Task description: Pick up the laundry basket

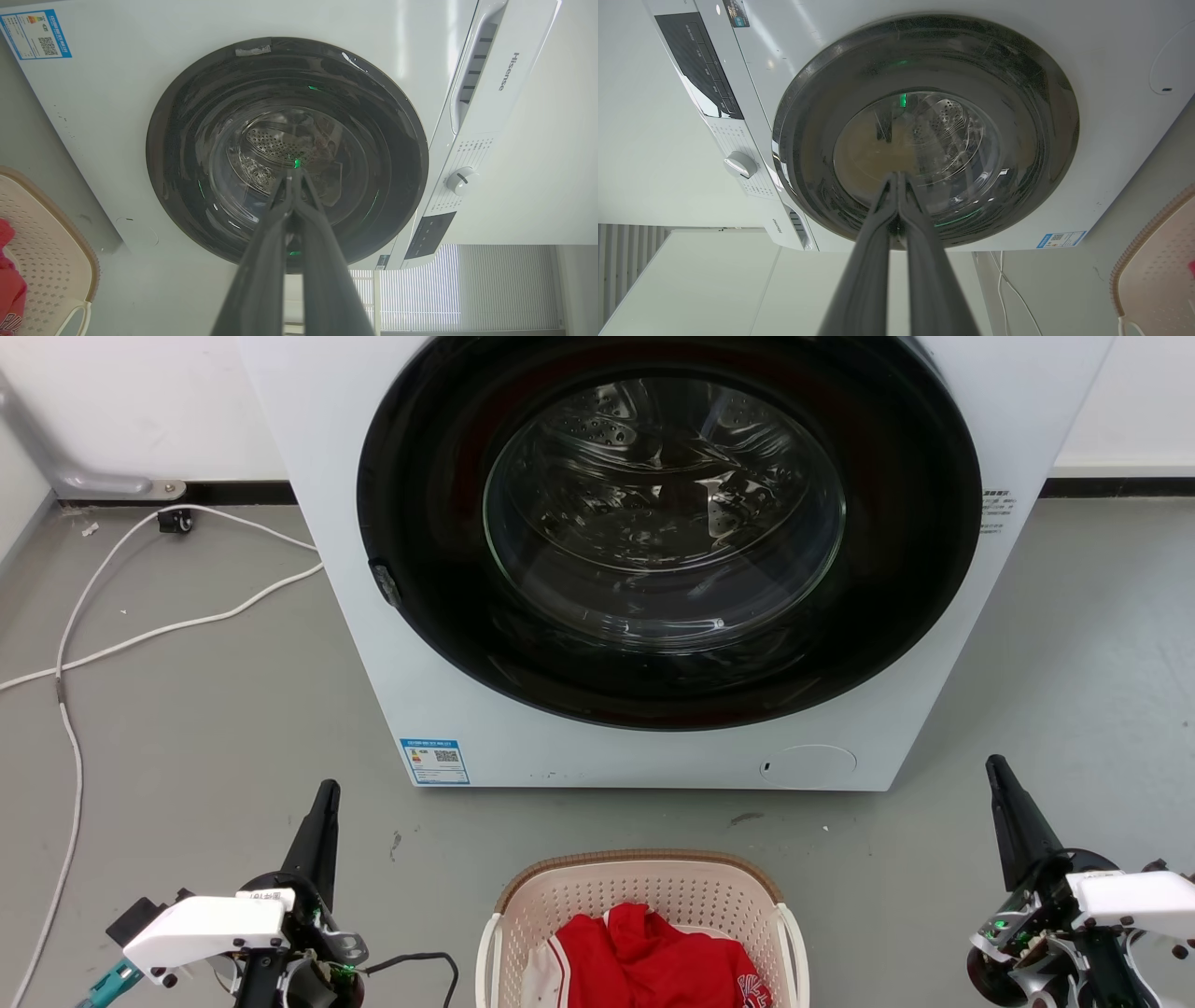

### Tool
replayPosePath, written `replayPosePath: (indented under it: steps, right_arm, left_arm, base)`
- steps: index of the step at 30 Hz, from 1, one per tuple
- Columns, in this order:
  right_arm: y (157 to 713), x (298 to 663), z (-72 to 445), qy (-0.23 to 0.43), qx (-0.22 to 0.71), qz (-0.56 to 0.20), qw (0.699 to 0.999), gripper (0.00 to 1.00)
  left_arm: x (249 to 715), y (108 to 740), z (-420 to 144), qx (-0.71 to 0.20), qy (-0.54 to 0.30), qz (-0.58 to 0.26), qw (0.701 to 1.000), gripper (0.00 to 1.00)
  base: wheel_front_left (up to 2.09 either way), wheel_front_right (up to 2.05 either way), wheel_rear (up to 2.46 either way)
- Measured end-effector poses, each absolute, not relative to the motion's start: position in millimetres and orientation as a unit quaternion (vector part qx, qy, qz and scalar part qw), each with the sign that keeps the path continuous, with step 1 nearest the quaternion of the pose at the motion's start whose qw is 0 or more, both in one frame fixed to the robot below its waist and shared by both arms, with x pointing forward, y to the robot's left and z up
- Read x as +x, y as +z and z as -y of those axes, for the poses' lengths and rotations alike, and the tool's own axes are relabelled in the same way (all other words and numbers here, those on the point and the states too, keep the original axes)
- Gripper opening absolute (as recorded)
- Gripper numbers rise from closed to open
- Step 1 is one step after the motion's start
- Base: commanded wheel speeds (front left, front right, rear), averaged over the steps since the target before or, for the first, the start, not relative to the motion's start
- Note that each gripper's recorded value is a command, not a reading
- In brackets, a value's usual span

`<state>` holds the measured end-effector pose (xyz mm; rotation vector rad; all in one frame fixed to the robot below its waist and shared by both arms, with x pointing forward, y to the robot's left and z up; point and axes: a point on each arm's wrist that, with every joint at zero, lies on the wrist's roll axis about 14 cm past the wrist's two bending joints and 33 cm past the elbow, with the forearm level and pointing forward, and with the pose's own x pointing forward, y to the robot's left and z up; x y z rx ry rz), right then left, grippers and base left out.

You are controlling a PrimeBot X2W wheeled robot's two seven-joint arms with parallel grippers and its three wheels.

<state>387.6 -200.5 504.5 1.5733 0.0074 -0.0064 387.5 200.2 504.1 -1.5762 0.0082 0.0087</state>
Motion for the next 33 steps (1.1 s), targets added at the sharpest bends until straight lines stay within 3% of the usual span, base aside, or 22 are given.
replayPosePath:
  steps: [33]
  right_arm:
    - [504.4,387.6,200.6,-0.003,0.708,-0.003,0.706,0.00]
  left_arm:
    - [387.5,504.0,-200.2,-0.710,0.004,-0.004,0.705,0.00]
  base:
    - [0.00,0.00,0.00]
